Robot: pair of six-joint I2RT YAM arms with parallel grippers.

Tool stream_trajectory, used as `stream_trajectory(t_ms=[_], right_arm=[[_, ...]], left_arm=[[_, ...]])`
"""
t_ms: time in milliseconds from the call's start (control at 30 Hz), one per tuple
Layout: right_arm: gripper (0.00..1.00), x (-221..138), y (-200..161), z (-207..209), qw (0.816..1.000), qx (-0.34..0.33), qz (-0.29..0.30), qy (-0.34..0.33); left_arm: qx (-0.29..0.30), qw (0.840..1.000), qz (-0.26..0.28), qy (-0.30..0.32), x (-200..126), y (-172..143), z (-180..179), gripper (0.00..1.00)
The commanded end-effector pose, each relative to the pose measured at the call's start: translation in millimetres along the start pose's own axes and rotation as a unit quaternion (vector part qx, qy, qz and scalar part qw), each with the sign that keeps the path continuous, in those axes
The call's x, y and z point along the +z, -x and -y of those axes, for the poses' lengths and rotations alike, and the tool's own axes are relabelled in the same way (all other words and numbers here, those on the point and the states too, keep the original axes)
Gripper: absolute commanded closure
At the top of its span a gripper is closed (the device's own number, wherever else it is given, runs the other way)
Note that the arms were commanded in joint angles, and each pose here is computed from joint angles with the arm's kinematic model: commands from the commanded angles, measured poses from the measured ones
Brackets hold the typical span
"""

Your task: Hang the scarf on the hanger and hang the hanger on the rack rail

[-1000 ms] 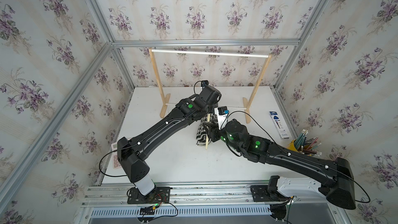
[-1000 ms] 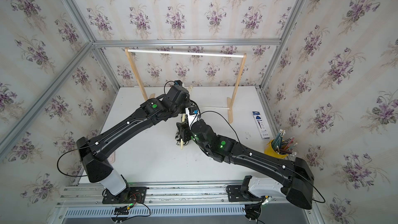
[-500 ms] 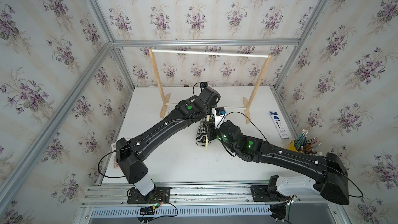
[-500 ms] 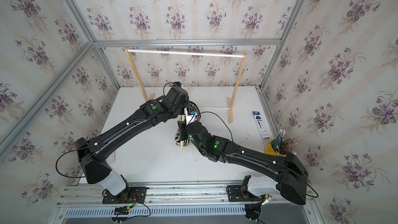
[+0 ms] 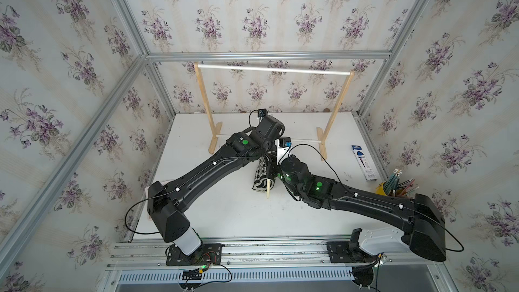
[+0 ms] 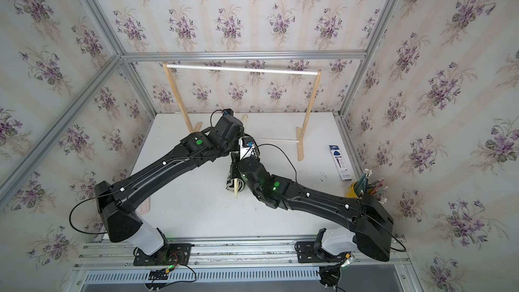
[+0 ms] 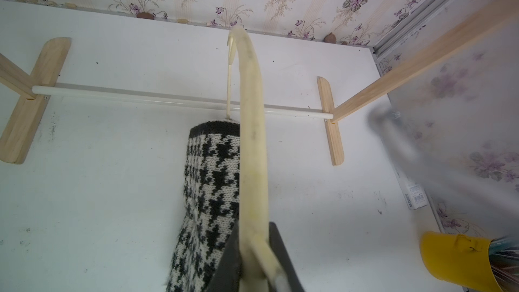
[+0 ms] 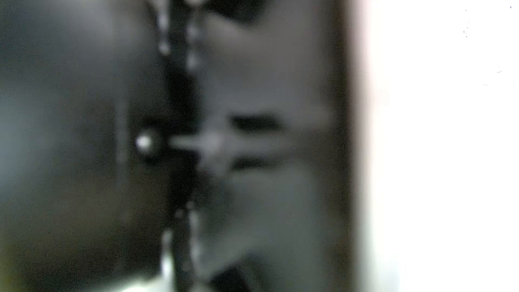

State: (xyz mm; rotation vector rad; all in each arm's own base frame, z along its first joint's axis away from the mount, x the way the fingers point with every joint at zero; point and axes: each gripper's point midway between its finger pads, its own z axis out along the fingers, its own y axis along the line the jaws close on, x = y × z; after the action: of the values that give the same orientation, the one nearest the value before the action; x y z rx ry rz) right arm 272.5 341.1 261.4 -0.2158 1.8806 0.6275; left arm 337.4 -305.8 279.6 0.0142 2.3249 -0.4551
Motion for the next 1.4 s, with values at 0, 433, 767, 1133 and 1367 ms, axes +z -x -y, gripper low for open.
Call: stream_trajectory(t_ms=[0,433,767,1133,1367], right_arm=[[0.80,1.6,-1.9,0.1,1.000,-0.005,-0.005,-0.003],[1.00,2.1,-6.2,2.5,1.000,-0.007,-0.011,-0.007],[1.00,-2.8,-10.5,7.0,1.000,-0.012,-0.015,-0.006],[1.00,-15.7,-6.6,8.8,1.000,-0.015,-0.012,0.007],[1.00,-23.6,5.8,5.4,1.000,-0.013,0.001,0.022]], left_arm=[[-0.009,0.999,0.022,-0.038,-7.5,12.4,16.4,1.00],[-0.012,0.998,0.032,-0.045,-9.0,15.9,18.8,1.00],[-0.014,0.996,0.073,-0.045,-19.3,35.6,13.9,0.21],[-0.042,0.993,0.108,-0.017,-38.1,56.9,-32.3,0.10],[-0.085,0.989,0.118,-0.035,-45.7,44.5,-73.2,0.10]])
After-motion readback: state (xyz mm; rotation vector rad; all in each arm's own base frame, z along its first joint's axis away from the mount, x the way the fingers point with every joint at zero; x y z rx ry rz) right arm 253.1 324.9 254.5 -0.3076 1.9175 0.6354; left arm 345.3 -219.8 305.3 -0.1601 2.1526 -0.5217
